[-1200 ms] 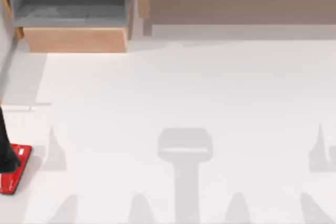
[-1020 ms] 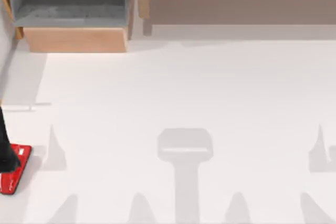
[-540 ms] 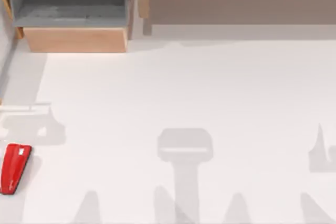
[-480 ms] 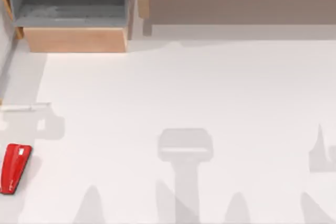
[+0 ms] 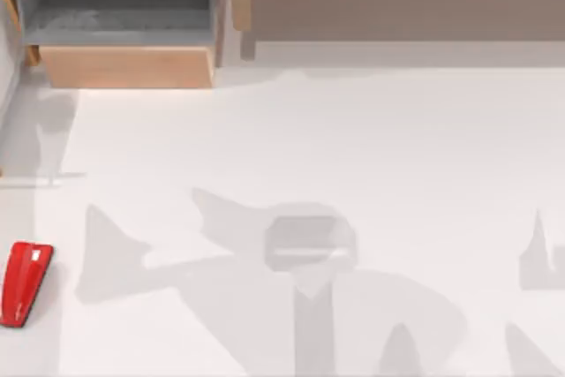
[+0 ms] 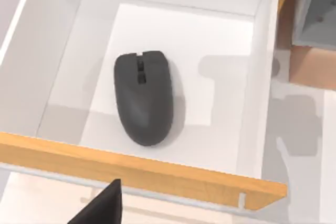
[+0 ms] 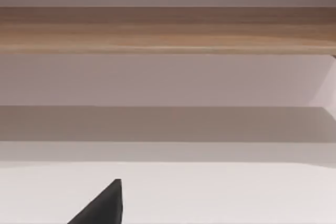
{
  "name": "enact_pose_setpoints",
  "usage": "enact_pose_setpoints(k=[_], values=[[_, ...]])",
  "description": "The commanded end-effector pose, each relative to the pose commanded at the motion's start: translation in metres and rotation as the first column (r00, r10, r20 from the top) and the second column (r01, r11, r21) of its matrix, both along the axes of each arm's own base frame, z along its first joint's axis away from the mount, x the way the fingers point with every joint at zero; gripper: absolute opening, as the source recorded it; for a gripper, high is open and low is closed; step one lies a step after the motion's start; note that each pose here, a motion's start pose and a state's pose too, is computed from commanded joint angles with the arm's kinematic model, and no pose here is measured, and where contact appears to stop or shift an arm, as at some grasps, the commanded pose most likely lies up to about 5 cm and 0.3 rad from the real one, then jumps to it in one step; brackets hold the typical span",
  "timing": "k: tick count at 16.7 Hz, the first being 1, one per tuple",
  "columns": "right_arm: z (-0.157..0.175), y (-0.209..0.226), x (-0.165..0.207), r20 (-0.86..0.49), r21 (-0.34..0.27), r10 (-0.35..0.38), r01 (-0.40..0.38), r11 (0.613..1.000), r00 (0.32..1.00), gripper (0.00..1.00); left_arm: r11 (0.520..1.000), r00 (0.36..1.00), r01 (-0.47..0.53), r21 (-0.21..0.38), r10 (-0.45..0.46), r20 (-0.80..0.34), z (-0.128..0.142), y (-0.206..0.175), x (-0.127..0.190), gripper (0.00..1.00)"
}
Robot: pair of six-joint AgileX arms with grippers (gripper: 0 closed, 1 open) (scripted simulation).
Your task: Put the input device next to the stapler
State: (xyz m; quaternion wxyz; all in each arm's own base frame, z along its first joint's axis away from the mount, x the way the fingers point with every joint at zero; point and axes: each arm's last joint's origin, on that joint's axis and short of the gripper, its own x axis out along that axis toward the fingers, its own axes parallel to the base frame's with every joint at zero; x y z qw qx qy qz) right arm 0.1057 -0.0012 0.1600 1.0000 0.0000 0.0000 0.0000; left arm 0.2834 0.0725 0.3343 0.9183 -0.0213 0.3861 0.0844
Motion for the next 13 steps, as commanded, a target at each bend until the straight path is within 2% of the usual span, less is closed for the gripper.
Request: enact_pose_setpoints(k=[3,7,10,13], values=[[0.0,0.0,0.0,0.0,0.0,0.0,0.0,1.0,1.0,1.0,0.997,0.983,-0.068,-0.042,0.06,-0.174,-0.013,0.036,0.067,1.0],[0.0,0.0,0.0,0.0,0.0,0.0,0.0,1.0,1.0,1.0,0.985,0.92,-0.149,-0.085,0.106,-0.377,-0.065,0.078,0.137,1.0],[0.0,0.0,0.0,0.0,0.0,0.0,0.0,1.0,1.0,1.0,0.976,0.861,-0.19,-0.104,0.115,-0.496,-0.114,0.095,0.172,1.0],[0.0,0.0,0.0,0.0,0.0,0.0,0.0,1.0,1.0,1.0,0.971,0.811,-0.209,-0.116,0.106,-0.575,-0.154,0.099,0.193,1.0]])
